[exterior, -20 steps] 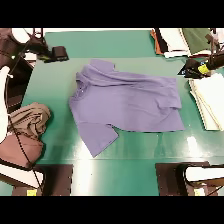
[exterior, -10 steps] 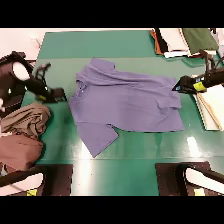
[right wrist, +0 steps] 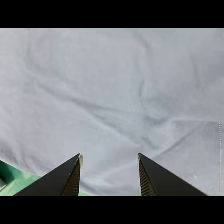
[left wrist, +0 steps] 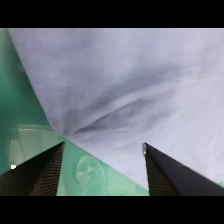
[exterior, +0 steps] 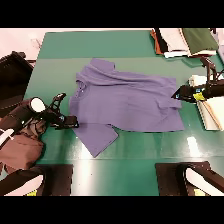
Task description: Fold the shirts.
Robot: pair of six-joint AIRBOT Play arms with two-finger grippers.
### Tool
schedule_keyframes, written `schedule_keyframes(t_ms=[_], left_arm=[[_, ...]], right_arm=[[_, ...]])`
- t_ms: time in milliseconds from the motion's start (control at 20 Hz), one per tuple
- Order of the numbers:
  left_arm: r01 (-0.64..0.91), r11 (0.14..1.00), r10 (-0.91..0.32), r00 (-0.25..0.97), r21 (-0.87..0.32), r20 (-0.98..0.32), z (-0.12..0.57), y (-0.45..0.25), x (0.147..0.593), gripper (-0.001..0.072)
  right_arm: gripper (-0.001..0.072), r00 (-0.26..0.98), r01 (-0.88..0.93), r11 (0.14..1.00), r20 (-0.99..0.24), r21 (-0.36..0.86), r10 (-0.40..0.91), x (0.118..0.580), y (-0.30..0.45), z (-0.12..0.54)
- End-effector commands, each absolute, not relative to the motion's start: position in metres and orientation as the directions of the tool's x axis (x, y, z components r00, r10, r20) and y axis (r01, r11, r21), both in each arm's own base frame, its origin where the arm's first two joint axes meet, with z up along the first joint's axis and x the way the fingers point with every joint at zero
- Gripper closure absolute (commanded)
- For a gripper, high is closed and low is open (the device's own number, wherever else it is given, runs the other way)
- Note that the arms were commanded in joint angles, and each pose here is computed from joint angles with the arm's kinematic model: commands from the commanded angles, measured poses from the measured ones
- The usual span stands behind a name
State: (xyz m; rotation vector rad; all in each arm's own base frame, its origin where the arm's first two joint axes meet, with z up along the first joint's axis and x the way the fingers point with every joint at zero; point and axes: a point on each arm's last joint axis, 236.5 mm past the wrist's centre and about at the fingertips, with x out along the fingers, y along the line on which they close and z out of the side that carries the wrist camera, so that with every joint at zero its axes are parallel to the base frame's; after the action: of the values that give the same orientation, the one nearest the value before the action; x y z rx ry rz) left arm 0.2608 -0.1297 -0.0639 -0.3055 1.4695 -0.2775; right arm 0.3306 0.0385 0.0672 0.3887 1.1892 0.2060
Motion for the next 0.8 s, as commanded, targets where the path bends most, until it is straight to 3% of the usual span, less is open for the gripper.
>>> schedule_keyframes(t_ms=[0,250,750], left_arm=[[0.014,0.933,-0.359,0.113,-0.36,-0.926,-0.059,-0.13,0.262,0.0129],[0.003,0.964,-0.263,0.137,-0.265,-0.955,-0.062,-0.106,0.264,0.0128],[-0.076,0.914,-0.372,0.23,-0.398,-0.899,-0.066,-0.132,0.279,0.013]], right_arm=[[0.0303,0.377,0.039,0.917,-0.855,0.397,0.354,0.327,0.039,0.072],[0.0303,0.369,0.039,0.916,-0.858,0.399,0.358,0.326,0.04,0.071],[0.0303,0.344,0.038,0.914,-0.864,0.404,0.367,0.32,0.042,0.07]])
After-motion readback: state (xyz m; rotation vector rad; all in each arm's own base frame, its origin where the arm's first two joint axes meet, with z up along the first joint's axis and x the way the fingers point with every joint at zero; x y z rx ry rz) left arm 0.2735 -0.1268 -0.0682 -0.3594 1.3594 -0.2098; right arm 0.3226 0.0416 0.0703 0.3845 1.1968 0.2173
